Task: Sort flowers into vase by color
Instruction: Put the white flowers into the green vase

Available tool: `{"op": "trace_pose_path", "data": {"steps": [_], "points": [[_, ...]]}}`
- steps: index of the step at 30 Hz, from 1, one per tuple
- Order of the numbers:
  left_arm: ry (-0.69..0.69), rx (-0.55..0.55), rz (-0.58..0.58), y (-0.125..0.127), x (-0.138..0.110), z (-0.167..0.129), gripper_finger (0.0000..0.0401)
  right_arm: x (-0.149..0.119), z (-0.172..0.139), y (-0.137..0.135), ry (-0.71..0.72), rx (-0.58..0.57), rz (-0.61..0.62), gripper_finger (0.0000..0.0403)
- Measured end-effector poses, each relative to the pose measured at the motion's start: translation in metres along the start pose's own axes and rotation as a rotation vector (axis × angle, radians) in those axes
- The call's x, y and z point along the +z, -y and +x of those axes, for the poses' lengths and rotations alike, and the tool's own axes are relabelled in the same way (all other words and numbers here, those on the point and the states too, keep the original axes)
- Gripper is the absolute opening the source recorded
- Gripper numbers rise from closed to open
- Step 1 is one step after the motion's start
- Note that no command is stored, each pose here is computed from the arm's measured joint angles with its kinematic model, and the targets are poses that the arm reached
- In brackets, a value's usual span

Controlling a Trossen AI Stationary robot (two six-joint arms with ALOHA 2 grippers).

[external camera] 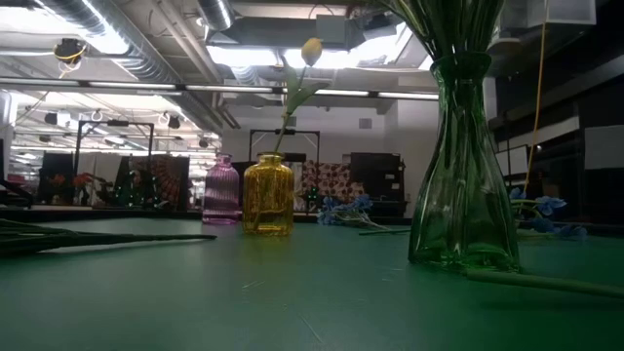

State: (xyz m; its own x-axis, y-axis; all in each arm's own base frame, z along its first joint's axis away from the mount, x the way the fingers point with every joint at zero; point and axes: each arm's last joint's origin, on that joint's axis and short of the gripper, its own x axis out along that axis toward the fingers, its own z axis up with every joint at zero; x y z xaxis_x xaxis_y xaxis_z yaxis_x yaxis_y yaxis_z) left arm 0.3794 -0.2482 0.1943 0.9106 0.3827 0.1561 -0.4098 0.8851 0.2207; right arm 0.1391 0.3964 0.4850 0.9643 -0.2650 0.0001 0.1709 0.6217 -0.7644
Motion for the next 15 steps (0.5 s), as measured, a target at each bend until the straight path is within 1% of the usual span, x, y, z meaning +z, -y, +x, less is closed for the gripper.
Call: {"op": "trace_pose_path", "data": {"steps": [10,15], "points": [[-0.069,-0.006,-0.012,0.001,-0.011,0.004,0.0002,0.0,0.0,0.0,0.0,0.0,0.002,0.0152],[-0.107,0.019,-0.01,0.001,-0.016,0.004,0.0003,0.0,0.0,0.0,0.0,0.0,0.002,0.0152]]}}
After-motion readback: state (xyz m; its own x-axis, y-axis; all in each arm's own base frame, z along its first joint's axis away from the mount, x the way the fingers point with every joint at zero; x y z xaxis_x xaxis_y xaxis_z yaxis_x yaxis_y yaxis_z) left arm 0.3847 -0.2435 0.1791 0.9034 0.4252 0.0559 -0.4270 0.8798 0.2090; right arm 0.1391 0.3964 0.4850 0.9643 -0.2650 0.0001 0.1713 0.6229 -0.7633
